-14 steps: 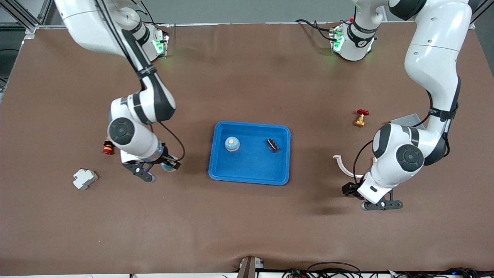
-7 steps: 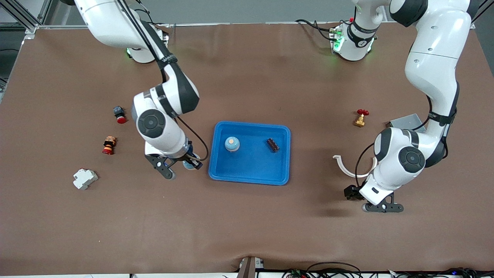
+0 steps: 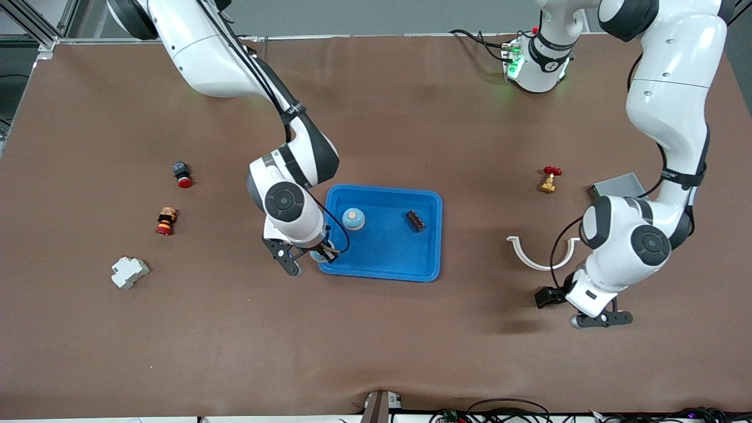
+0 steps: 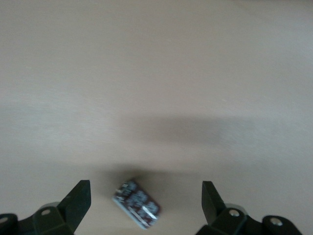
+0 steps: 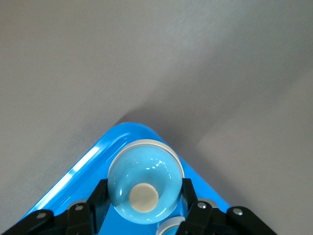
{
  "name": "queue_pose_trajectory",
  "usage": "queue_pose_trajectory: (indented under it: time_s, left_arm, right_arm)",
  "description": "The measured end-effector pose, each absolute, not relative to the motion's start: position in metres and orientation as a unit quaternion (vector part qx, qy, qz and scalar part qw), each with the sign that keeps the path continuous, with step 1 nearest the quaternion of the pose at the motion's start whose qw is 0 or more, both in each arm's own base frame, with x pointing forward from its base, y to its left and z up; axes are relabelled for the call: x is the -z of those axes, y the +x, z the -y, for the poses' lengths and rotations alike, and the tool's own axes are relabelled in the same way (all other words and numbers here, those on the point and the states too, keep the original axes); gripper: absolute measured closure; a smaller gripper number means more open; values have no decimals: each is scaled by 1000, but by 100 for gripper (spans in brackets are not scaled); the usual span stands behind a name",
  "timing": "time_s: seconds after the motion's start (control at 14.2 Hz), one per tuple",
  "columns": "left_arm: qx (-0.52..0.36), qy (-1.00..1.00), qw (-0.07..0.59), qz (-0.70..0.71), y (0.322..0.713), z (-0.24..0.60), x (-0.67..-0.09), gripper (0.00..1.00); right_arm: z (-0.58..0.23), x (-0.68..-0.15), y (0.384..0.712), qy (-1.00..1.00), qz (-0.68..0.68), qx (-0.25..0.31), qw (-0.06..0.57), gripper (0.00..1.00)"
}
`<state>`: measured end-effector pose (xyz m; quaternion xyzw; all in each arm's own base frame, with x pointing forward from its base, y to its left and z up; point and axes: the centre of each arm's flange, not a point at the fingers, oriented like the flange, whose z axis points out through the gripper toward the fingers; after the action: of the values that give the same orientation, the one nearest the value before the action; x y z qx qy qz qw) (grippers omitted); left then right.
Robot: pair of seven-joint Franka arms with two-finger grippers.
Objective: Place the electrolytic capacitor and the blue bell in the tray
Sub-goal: 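Place the second bell in the tray with the right gripper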
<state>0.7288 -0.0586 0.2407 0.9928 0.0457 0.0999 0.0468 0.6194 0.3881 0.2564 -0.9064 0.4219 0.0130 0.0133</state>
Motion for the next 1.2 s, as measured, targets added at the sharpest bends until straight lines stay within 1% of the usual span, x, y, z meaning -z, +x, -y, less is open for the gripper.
queue_pose_trajectory:
  time_s: [0.14,0.35,0.56,0.84,1.05,1.2]
  left_arm:
    - [-100,992,47,-57,729,50,-241,0]
    - [-98,990,54,-89,729,65,-245,0]
    - [-109,989,45,-94,730,67,-272,0]
    - [-88,990,28,-106,723,65,-308,0]
    - [-79,991,22,-109,717,68,-310,0]
    - [-70,987,23,-142,713,68,-302,0]
  right_arm:
    - [-402,-248,616,-904,-427,-7,21,37]
    - [-421,-232,607,-902,-432,-5,23,37]
    - [-437,-221,600,-900,-435,-4,21,37]
    - [-440,-211,598,-902,-431,0,13,37]
    - [-438,-205,600,-903,-430,5,12,37]
    - [-438,-200,601,-903,-430,7,14,37]
